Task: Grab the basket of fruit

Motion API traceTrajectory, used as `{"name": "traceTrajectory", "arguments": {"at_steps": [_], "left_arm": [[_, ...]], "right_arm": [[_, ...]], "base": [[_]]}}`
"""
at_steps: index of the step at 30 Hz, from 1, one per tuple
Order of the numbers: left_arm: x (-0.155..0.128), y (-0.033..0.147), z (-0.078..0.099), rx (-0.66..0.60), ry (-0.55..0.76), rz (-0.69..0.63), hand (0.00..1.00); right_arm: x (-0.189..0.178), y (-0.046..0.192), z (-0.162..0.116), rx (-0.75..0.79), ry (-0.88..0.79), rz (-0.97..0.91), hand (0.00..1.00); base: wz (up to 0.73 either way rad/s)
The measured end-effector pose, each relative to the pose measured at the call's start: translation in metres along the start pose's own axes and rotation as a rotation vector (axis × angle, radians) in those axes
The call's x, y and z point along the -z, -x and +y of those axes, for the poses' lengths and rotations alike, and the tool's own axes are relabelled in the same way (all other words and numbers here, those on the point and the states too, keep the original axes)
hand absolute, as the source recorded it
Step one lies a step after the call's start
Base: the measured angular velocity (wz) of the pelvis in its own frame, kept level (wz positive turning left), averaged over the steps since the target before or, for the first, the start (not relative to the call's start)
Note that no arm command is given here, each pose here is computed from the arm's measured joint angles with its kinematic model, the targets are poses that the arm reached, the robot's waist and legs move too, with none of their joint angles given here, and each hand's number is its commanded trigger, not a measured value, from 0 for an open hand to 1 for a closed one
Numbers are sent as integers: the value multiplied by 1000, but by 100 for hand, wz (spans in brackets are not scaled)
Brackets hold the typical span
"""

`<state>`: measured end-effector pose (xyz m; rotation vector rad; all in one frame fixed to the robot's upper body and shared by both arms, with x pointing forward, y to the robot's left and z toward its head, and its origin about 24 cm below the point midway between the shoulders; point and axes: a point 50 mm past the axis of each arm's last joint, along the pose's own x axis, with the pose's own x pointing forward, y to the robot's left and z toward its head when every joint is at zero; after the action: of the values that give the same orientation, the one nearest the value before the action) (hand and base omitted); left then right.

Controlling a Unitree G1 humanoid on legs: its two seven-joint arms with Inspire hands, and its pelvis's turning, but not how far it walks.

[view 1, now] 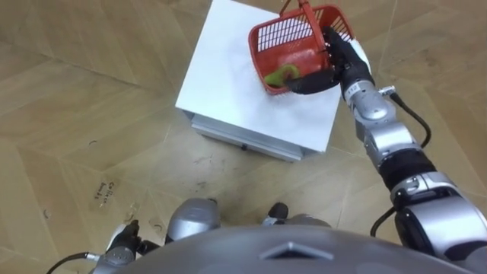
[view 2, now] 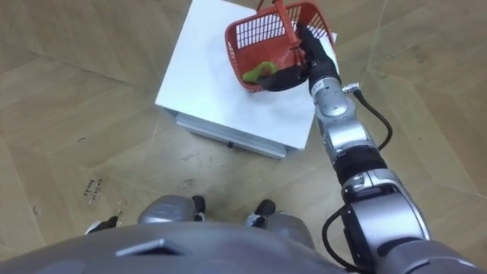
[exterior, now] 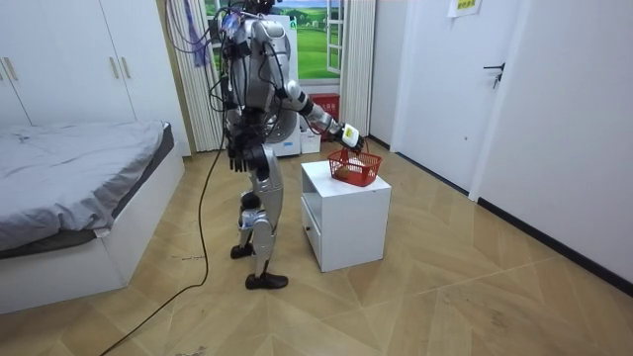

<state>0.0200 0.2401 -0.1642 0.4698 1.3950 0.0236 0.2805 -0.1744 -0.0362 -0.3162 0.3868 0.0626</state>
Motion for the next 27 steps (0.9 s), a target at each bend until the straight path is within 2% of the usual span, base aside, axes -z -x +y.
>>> {"name": "traceTrajectory", "arguments": {"at_steps": [6, 11, 17, 23, 27], "left_arm": [[0, 0, 2, -24, 13, -3, 0], [2, 0, 5, -37, 31, -6, 0], [1, 0, 9, -53, 64, -15, 0], [11, 2, 5, -49, 93, 15, 0], [12, 3, 6, -61, 94, 13, 0]], "right_arm": [[-17, 6, -1, 22, -24, -96, 0], [-8, 23, -2, 32, -29, -111, 0], [-5, 30, -27, 144, -56, -121, 0], [14, 40, -36, 188, -75, -72, 0], [41, 54, -36, 199, -80, 17, 0]], "base": [[-5], [-7], [-11], [-14], [-1]]}}
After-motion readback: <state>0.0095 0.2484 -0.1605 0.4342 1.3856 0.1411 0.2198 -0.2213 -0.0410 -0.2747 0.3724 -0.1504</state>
